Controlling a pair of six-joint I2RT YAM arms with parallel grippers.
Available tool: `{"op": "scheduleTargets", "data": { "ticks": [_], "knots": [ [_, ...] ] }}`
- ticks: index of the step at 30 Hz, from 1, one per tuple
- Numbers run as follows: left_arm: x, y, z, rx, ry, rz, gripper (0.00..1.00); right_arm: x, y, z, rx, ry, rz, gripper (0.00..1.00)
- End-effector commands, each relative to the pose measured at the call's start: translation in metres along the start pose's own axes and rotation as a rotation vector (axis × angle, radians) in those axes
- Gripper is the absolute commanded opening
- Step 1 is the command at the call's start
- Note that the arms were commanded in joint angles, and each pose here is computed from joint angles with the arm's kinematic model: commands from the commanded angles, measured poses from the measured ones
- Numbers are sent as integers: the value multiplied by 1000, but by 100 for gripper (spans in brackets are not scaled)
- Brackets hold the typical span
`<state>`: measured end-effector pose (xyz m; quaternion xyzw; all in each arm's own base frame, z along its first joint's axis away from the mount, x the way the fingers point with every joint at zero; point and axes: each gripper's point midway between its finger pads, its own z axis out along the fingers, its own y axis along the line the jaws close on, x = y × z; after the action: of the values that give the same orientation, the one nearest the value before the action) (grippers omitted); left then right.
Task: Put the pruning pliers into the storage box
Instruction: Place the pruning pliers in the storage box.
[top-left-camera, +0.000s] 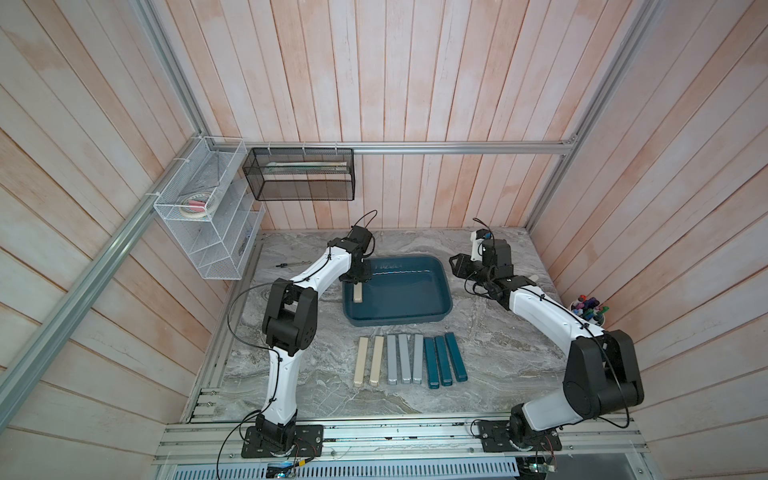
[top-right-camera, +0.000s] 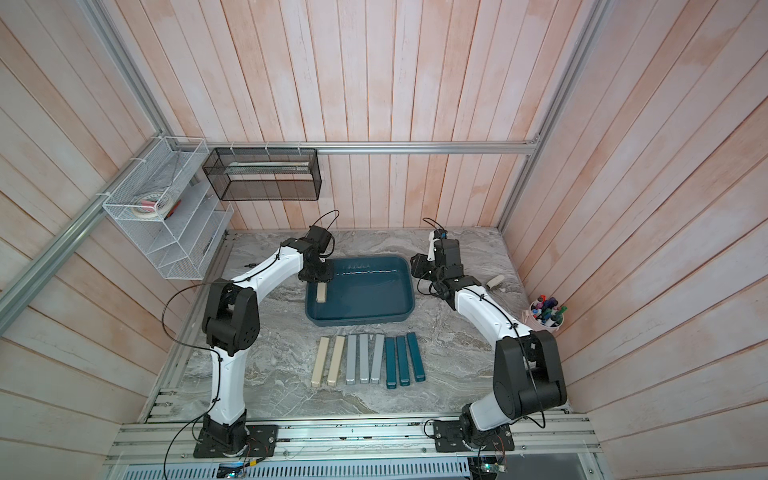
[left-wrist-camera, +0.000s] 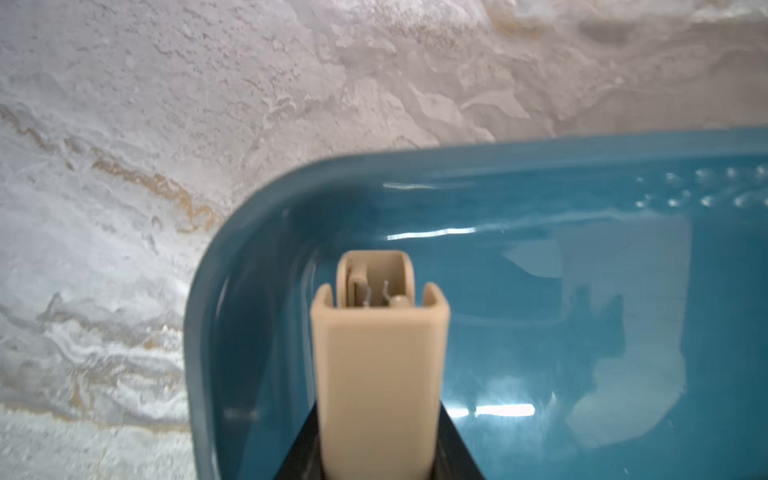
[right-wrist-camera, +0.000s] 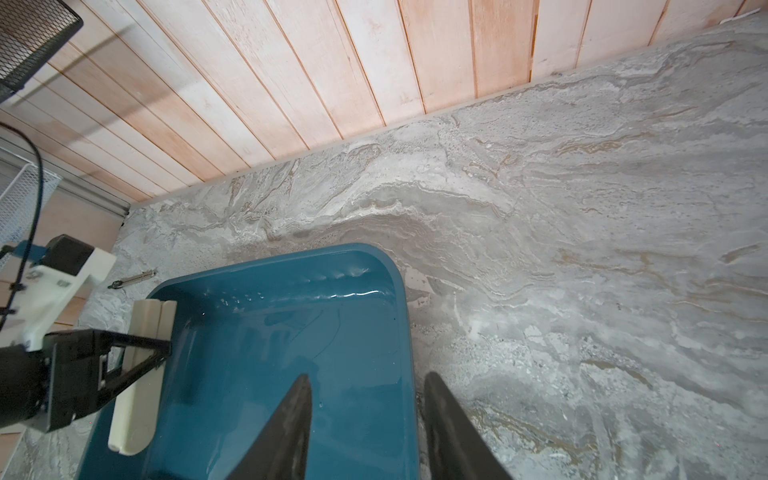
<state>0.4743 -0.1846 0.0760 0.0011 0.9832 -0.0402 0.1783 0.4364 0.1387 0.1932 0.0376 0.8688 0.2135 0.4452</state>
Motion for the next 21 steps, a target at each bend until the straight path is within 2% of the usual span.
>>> {"op": "scheduleTargets", "data": {
  "ticks": [1, 8, 14, 21],
  "knots": [
    [-9, 5, 11, -17, -14, 10, 23, -2, 3, -10, -7, -26, -26, 46],
    [-18, 8, 30, 10, -27, -52, 24, 2, 3, -7, -7, -6, -30, 46],
    [-18, 10, 44, -10, -15, -55, 24, 5, 1, -6, -4, 0, -28, 46],
    [-18, 14, 47, -31, -13, -69, 32, 15, -2, -4, -3, 17, -1, 47]
  ]
}}
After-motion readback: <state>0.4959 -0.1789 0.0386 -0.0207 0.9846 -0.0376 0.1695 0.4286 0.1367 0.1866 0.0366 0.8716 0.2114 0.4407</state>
